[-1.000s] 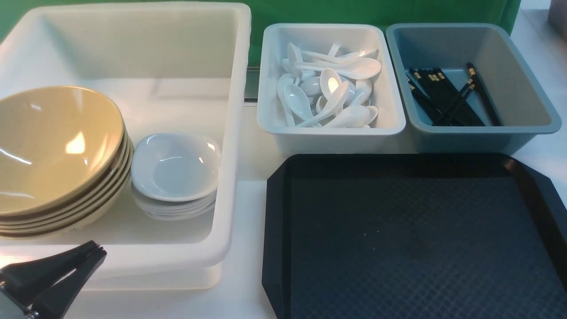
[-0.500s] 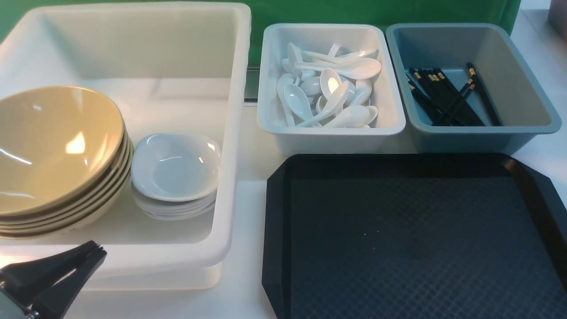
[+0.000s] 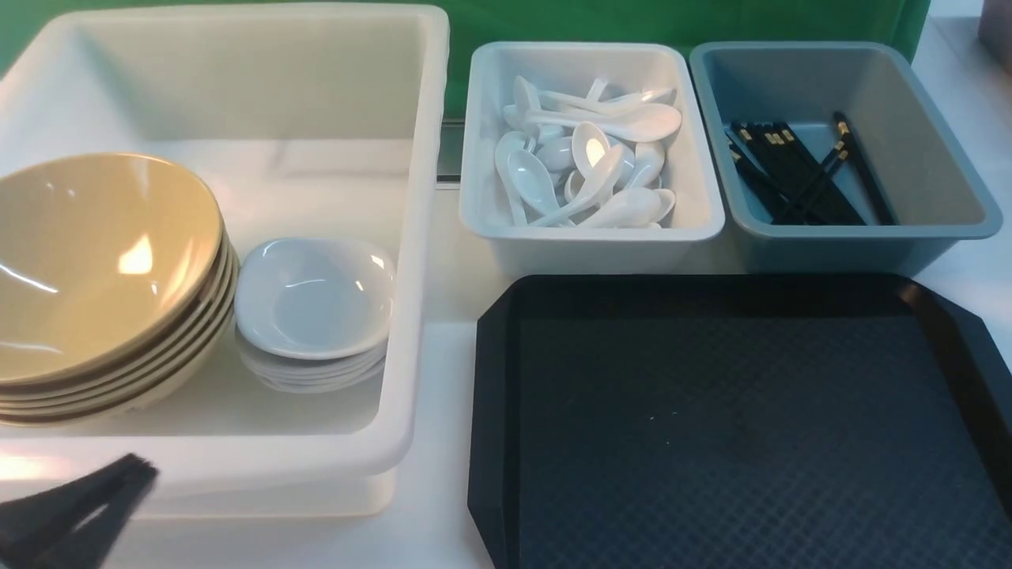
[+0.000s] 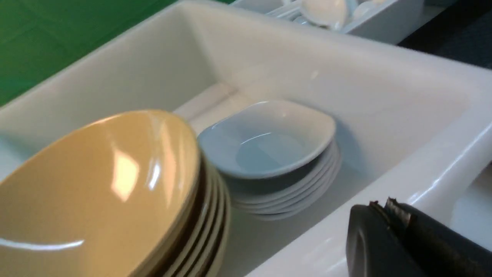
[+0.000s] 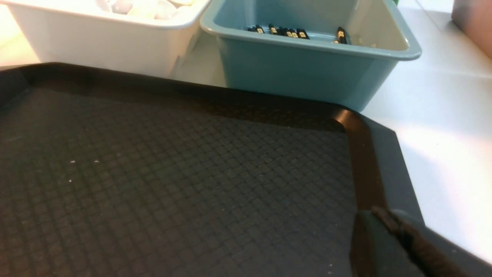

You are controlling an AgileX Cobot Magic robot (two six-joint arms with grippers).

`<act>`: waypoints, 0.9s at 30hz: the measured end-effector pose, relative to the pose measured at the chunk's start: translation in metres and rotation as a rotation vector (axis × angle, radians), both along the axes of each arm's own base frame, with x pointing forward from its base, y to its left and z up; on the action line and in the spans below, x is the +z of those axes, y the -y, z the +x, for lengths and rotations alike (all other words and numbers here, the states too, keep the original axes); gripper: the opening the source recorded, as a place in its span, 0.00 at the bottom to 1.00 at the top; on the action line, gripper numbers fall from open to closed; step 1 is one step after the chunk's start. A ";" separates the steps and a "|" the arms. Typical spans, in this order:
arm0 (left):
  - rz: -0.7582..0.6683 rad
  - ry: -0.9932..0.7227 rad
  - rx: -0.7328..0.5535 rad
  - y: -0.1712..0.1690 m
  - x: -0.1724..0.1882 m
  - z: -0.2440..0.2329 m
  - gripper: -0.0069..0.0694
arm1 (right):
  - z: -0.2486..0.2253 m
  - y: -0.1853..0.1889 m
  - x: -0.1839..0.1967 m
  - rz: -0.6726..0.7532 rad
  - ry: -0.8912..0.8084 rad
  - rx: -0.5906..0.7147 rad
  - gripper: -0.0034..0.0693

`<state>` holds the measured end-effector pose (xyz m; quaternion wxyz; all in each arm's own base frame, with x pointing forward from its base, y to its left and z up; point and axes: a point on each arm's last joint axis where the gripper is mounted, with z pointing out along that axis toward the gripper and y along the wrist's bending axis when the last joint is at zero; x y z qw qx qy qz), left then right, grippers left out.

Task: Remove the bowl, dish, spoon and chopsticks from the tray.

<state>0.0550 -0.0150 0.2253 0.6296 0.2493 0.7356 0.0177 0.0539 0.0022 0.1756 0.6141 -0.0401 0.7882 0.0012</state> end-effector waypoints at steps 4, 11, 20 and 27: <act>-0.127 0.077 0.164 -0.009 -0.008 -0.004 0.08 | 0.000 0.000 0.000 0.000 0.000 0.000 0.13; -0.336 0.020 0.404 -0.020 -0.038 0.000 0.08 | 0.000 0.000 0.000 0.000 0.000 0.000 0.14; -0.278 -0.079 0.400 -0.018 -0.049 -0.002 0.08 | 0.000 0.000 0.000 -0.006 0.000 0.002 0.14; -0.297 -0.088 0.367 -0.015 -0.049 -0.002 0.08 | 0.000 0.000 0.000 -0.006 0.000 0.002 0.15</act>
